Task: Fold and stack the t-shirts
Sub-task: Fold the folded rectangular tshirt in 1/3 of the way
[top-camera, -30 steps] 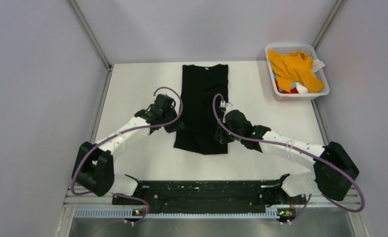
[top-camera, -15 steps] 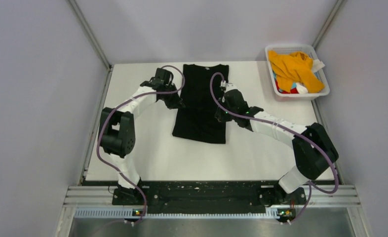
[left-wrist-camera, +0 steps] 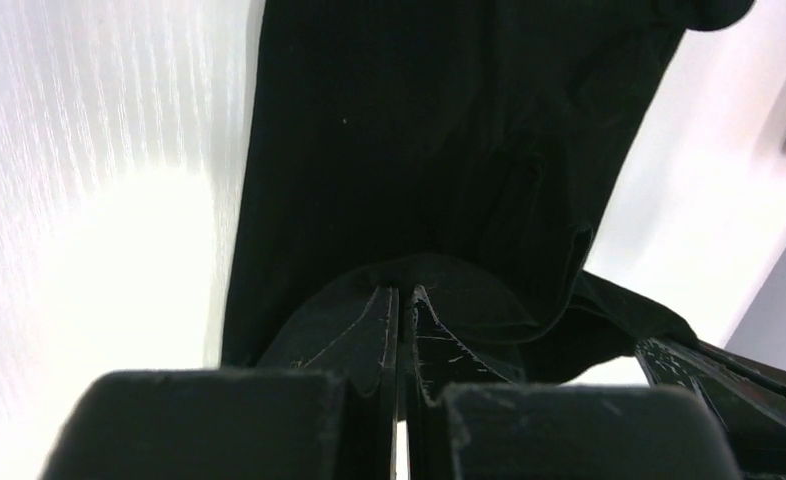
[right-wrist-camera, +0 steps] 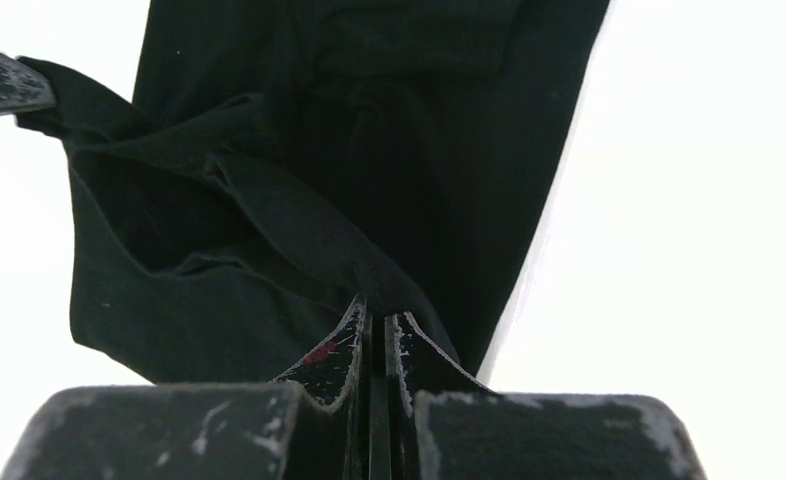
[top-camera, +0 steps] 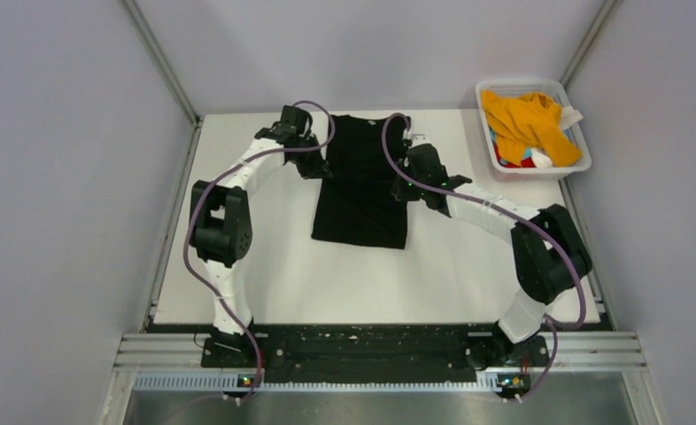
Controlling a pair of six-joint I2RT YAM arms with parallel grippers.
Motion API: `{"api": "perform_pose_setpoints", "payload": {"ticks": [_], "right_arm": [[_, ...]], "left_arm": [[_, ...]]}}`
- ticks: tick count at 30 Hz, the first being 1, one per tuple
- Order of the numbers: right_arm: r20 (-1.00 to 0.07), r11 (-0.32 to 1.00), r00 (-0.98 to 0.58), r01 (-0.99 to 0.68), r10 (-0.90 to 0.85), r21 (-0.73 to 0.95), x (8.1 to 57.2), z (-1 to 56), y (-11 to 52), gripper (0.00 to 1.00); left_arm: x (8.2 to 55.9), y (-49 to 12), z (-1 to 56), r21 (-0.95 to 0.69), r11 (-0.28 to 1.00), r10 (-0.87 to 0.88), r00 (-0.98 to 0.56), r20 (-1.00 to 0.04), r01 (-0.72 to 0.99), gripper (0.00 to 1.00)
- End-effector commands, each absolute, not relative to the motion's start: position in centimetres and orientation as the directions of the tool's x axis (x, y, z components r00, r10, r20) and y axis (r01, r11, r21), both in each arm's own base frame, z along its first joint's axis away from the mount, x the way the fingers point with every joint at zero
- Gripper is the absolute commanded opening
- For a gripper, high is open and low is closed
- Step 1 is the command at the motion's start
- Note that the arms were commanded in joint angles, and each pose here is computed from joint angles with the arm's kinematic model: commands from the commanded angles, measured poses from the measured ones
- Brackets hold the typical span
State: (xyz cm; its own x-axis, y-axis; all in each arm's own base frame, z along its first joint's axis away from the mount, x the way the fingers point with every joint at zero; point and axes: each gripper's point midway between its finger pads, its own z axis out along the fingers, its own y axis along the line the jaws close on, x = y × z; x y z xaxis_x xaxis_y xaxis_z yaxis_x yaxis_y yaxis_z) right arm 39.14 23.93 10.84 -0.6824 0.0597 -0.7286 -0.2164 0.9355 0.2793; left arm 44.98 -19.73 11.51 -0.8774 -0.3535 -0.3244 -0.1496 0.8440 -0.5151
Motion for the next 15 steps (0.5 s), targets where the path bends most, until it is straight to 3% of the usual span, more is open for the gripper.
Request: {"api": "perform_pose_setpoints", "payload": {"ticks": [1,6,9,11,13,15], "right_arm": [[-0.769,0.926,-0.634,-0.237,0.081,0.293,41.8,12.5,24.6,0.0],[-0.762,0.933,-0.642,-0.215,0.086,0.287,43.1,11.5,24.4,0.0],[-0.762,0.947,-0.641,-0.182,0.091,0.266,44.1,10.9,23.8,0.03],[-0.762,0.957,-0.64,-0.147,0.101,0.25,44.7,10.8,23.2,0.26],[-0.768,0.963,-0.632,-0.125,0.108,0.239,45.3,11.1,22.8,0.58],[-0.773,0.966,-0.622,-0.106,0.12,0.236,45.4,11.7,22.4,0.83]], "left_arm": [[46.6,-19.4,11.6,-0.496,0.859,-0.334,-0.876,-0.35,-0.129,0.0],[47.8,-19.0,10.9,-0.479,0.866,-0.341,-0.87,-0.356,-0.143,0.01],[48.4,-18.8,10.3,-0.471,0.869,-0.344,-0.87,-0.354,-0.152,0.15],[48.6,-18.8,10.3,-0.475,0.867,-0.345,-0.871,-0.35,-0.152,0.36],[48.8,-18.8,10.9,-0.481,0.864,-0.345,-0.868,-0.356,-0.146,0.64],[48.8,-18.7,11.7,-0.483,0.865,-0.345,-0.861,-0.373,-0.138,0.87]]}}
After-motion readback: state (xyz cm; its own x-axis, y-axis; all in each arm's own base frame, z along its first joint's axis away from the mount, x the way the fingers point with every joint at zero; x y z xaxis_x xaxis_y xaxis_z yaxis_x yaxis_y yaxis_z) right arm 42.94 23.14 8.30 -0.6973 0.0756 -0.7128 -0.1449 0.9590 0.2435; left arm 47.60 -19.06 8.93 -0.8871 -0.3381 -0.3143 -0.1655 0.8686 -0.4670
